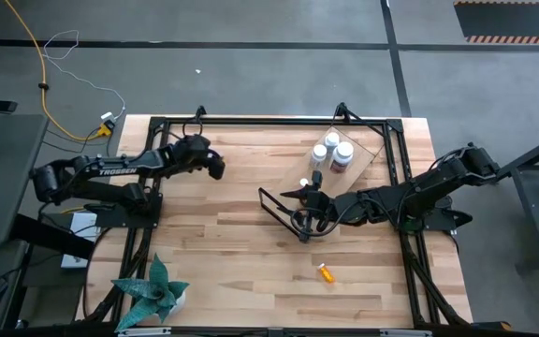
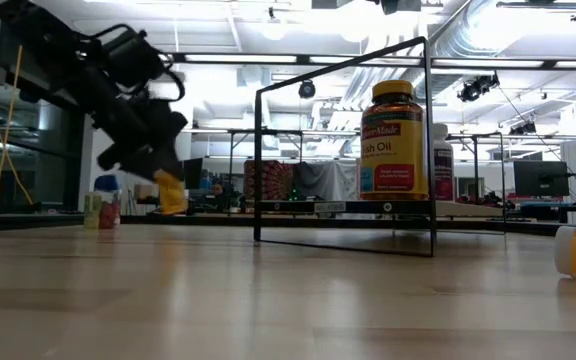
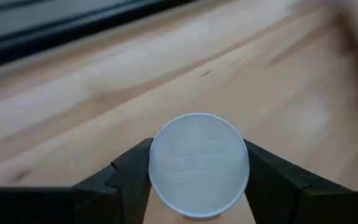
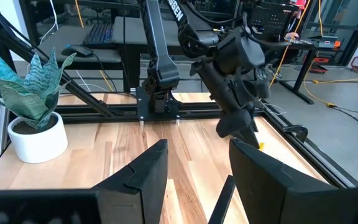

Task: Pick and place medicine bottles onto shelf by color
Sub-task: Put the orange pill bottle on the shelf

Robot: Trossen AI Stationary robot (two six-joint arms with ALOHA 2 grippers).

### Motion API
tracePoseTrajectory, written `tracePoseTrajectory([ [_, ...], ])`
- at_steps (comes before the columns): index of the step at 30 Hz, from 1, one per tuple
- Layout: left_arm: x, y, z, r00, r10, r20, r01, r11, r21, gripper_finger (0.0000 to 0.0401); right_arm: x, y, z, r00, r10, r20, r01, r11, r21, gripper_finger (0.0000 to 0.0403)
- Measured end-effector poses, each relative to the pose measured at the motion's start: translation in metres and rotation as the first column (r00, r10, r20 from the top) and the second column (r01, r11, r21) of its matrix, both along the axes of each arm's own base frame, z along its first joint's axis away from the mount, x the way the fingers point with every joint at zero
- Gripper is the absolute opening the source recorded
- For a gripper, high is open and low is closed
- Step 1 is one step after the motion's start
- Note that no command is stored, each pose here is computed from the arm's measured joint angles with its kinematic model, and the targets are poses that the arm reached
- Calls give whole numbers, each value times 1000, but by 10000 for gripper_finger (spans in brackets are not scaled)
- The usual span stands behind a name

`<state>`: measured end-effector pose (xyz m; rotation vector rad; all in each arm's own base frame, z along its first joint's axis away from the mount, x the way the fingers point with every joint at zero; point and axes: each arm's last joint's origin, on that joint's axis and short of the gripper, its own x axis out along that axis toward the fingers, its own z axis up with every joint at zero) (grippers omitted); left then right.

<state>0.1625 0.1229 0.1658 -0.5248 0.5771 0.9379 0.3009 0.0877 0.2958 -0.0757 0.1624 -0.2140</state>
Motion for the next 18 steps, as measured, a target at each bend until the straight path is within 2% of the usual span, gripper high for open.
tracePoseTrajectory([
  [5, 18, -12, 11, 988, -122, 90, 113, 988, 103, 201, 0, 0, 0, 1000, 0, 0, 0, 1000, 0, 165],
  [9, 34, -22, 28, 979, -173, 105, 156, 975, 158, 200, 0, 0, 0, 1000, 0, 0, 0, 1000, 0, 165],
  [15, 69, -36, 49, 961, -273, 48, 258, 942, 213, 200, 0, 0, 0, 1000, 0, 0, 0, 1000, 0, 165],
  [18, 89, -30, 56, 949, -315, -26, 314, 931, 186, 200, 0, 0, 0, 1000, 0, 1, 0, 1000, 0, 165],
])
